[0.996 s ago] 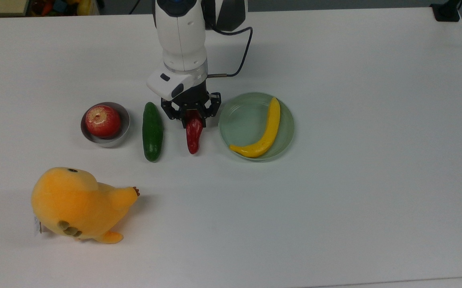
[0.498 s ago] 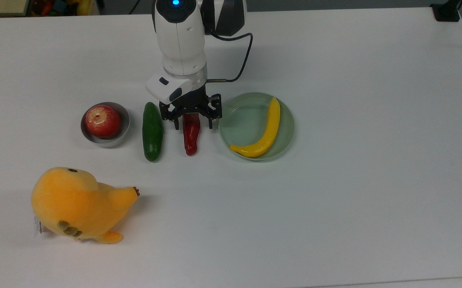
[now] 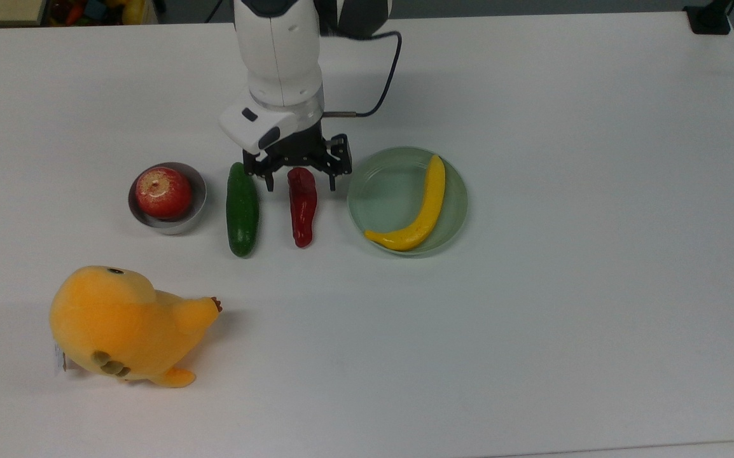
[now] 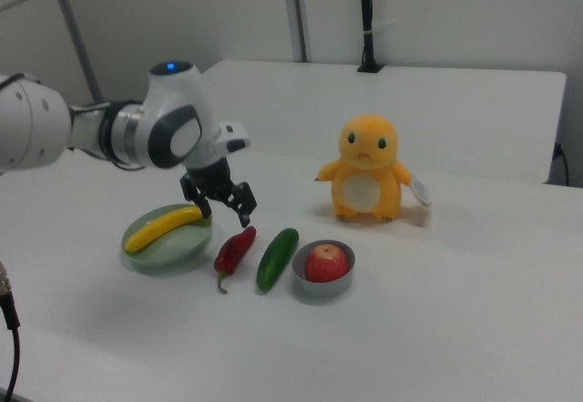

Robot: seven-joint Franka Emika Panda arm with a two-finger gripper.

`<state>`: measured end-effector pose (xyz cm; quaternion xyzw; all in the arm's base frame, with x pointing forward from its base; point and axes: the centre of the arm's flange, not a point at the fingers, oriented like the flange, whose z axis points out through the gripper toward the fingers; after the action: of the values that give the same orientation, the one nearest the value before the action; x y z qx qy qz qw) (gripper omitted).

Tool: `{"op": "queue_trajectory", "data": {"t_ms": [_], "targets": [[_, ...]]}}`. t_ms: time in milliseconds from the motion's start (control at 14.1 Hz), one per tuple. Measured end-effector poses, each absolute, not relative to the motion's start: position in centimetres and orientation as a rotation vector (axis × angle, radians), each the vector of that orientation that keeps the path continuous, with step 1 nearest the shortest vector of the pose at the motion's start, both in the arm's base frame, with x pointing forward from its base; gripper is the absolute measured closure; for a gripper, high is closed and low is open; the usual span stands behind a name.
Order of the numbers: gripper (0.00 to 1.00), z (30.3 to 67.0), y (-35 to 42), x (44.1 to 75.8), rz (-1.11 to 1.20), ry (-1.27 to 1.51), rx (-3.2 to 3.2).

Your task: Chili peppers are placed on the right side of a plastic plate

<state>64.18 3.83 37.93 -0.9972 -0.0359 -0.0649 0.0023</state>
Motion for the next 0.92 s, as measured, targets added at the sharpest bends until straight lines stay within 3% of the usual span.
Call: {"op": "queue_trajectory", "data": {"t_ms": [356,711,925], "targets": [[0.0,46.1,3.4,62.6,-0.092,-0.098,-3.156],[0.0,54.1,1.0,58.3,-0.056,-0.027,-3.184],[0.0,56.9,-0.5,56.0,-0.022,0.023,-3.191]]}}
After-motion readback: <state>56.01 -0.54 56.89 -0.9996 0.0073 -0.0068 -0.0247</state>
